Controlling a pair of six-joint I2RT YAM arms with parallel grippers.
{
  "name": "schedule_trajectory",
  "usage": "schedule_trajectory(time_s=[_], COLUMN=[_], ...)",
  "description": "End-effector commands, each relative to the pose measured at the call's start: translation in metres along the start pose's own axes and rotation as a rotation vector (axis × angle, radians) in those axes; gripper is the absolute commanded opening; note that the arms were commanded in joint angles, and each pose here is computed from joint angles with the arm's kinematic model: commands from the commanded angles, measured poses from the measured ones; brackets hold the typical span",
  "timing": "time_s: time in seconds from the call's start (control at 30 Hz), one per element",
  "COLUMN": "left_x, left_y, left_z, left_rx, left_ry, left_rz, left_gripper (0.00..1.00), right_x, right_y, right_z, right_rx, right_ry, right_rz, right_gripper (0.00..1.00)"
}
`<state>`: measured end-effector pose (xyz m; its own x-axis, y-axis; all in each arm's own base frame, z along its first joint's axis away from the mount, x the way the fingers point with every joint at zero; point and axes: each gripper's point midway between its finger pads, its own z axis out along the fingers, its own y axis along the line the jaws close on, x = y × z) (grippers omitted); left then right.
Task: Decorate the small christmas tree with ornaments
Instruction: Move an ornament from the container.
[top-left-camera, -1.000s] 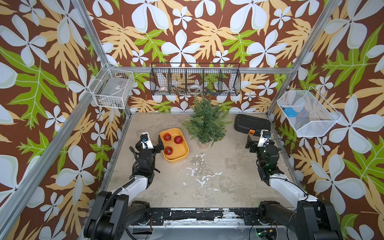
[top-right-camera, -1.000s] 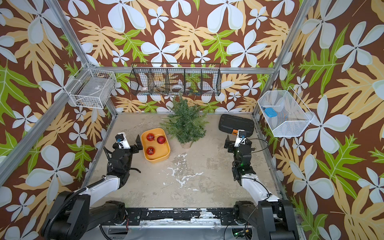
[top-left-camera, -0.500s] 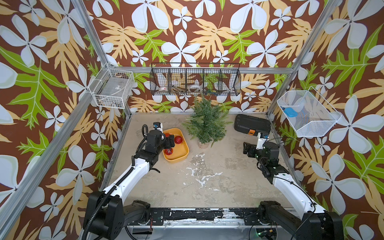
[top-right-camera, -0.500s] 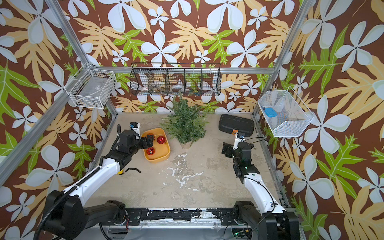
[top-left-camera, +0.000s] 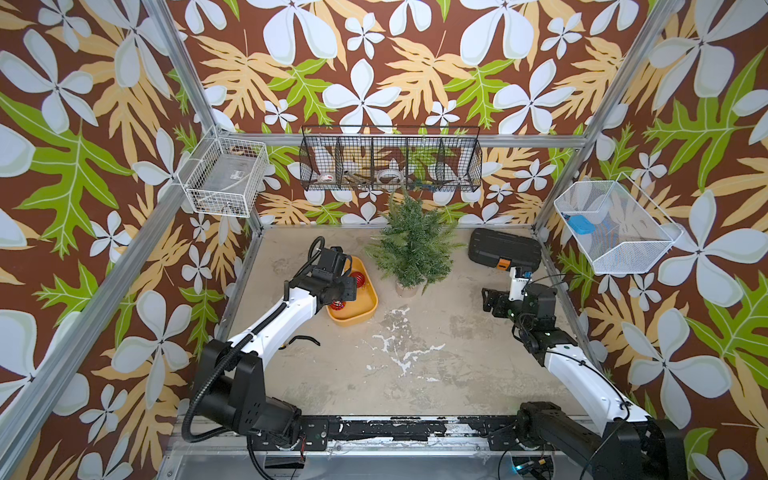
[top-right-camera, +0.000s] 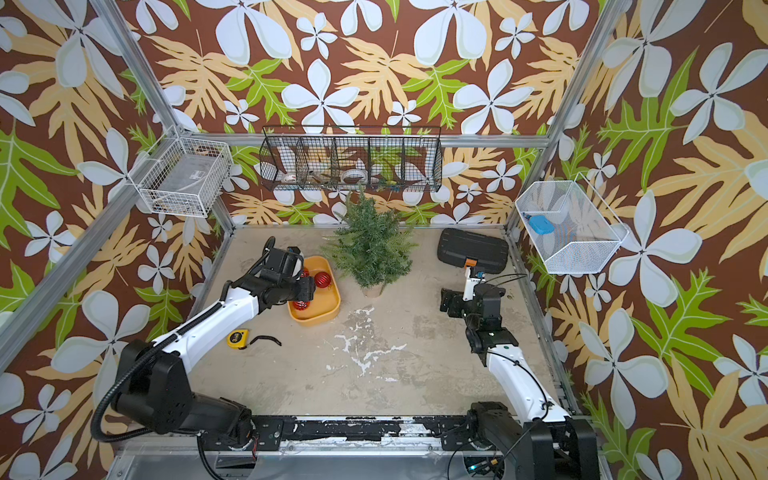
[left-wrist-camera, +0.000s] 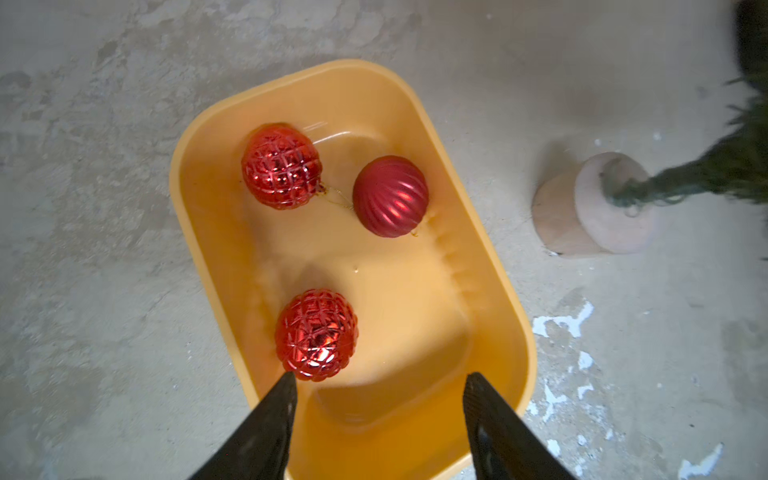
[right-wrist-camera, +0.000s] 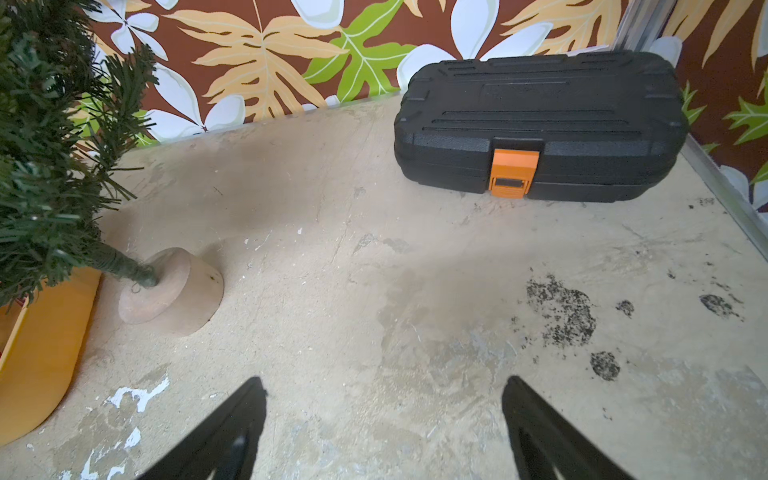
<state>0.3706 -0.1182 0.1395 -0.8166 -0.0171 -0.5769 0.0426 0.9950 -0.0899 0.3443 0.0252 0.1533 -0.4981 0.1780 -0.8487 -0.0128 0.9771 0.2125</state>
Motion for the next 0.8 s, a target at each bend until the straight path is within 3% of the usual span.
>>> schedule_trajectory(time_s=[0.0,0.47,0.77], left_x=[0.022,0.046,0.045], left_y=[0.020,0.011,0.003], left_z=[0.003,0.048,0.073], left_rx=[-0.127,-0.129,-0.113], left_ry=[0.105,0.256,0.292], left_rz=[0.002,0.004,0.013], left_gripper=[0.66,0.66,0.69], right_x=[-0.004,-0.003,0.002], right_y=[0.001,-0.003,-0.007], right_z=[-0.001,-0.004,-0.001], right_rx=[0.000,0.021,0.038], right_ry=[-0.007,-0.015,-0.009], right_rz=[0.014,0.013,0.013], right_gripper=[0.90,0.90,0.91])
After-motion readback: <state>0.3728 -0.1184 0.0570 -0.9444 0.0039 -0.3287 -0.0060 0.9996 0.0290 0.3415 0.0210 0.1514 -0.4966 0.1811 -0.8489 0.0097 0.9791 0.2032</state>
